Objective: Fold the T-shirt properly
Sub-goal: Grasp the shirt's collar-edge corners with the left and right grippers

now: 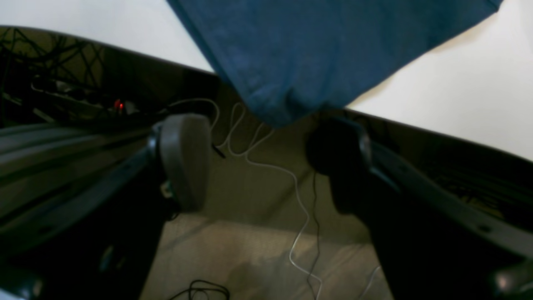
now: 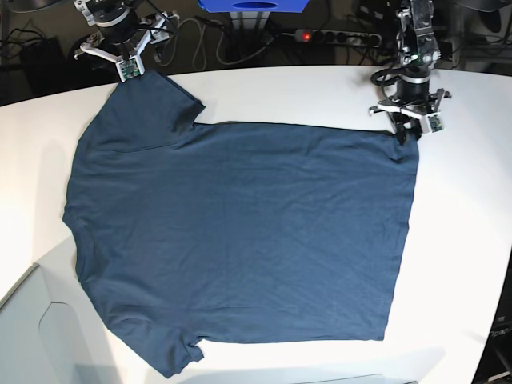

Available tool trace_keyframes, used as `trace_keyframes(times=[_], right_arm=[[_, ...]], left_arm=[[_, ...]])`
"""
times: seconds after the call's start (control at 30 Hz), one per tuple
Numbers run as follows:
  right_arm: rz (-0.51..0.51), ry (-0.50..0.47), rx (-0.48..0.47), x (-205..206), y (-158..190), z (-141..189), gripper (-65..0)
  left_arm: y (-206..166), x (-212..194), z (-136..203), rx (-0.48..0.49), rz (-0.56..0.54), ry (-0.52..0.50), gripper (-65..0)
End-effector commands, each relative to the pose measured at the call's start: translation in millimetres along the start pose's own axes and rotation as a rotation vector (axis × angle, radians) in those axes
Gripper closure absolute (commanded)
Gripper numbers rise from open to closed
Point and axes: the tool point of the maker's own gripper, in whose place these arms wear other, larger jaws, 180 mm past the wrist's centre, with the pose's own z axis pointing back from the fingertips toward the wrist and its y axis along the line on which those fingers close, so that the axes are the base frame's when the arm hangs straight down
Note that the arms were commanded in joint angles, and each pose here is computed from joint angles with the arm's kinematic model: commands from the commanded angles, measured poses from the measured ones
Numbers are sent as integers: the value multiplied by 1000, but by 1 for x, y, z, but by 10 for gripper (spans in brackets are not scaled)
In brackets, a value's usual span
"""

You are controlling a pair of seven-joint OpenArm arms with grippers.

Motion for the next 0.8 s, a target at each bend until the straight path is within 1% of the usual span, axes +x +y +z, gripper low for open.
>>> trace_keyframes(times=[0.0, 0.1, 0.3, 0.53, 0.63, 0.77], right_arm=[[12, -22, 6, 5, 0, 4, -410], [11, -34, 2, 8, -1, 4, -410], [-6, -63, -10, 18, -3, 0, -415], [-29, -119, -76, 41, -26, -7, -416], [-37, -114, -97, 41, -36, -18, -416], [-54, -70, -114, 27, -46, -33, -416]], left_arm=[[1, 4, 1, -2, -5, -4, -110], [2, 3, 2, 1, -4, -3, 0], [3, 5, 4, 4, -6, -8, 0], [5, -3, 9, 8, -11, 11, 0], [6, -5, 9, 10, -10, 17, 0], [8, -10, 13, 11, -14, 29, 0]])
